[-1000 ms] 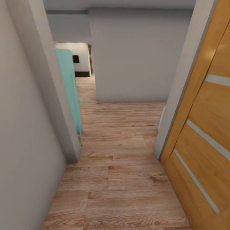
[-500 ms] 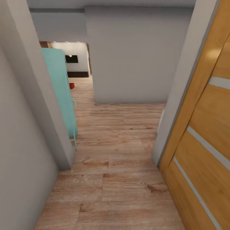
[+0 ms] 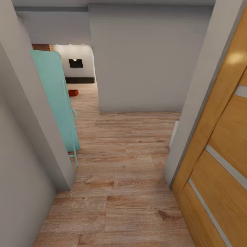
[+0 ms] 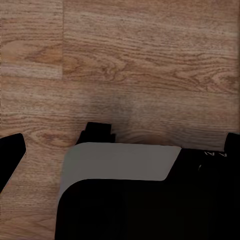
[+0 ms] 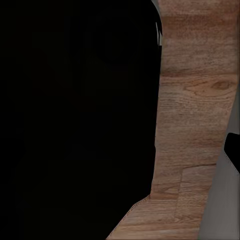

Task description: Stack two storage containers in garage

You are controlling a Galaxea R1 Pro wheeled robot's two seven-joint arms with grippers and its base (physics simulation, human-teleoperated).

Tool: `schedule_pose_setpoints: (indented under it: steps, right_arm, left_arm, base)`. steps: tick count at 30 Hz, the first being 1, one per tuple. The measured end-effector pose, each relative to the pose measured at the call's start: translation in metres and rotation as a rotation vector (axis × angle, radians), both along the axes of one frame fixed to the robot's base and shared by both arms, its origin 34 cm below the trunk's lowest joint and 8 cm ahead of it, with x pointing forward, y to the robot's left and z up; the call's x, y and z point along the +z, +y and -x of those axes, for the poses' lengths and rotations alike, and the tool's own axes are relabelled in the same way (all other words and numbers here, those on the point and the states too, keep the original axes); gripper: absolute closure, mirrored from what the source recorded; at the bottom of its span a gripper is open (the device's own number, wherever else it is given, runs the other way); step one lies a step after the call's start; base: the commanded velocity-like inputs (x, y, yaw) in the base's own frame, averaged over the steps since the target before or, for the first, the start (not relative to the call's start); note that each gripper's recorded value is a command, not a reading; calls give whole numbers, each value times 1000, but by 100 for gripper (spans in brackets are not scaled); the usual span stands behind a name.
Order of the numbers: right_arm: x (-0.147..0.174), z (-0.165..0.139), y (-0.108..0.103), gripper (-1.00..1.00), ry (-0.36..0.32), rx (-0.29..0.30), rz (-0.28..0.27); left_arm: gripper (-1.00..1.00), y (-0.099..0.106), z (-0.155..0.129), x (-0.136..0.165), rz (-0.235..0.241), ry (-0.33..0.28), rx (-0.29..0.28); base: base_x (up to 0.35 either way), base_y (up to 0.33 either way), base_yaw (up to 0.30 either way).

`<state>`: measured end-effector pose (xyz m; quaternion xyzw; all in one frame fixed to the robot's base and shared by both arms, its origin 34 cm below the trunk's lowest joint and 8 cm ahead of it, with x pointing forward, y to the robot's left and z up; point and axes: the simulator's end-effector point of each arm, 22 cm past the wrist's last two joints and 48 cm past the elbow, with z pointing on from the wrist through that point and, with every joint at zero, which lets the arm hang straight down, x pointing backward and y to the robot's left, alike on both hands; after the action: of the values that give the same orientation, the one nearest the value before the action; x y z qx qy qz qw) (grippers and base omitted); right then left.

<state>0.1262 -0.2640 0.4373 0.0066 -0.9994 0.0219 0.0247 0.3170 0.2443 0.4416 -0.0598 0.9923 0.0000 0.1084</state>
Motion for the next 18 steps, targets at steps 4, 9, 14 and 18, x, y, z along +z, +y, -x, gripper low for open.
schedule_pose_setpoints:
  steps: [4, 9, 14, 18]
  right_arm:
    - [0, 0, 0, -100, 0, 1, 0]
    - [0, 0, 0, -100, 0, 1, 0]
    - [0, 0, -1, -100, 0, 1, 1]
    - [0, 0, -1, -100, 0, 1, 1]
  left_arm:
    - [-100, 0, 0, 0, 0, 0, 0]
    - [-100, -1, 0, 0, 1, 0, 0]
    - [-100, -1, 0, 0, 1, 0, 0]
    - [-100, -1, 0, 0, 2, -1, 0]
  base:
    - [312, 120, 0]
    - [310, 137, 0]
    - [309, 134, 0]
    - [309, 109, 0]
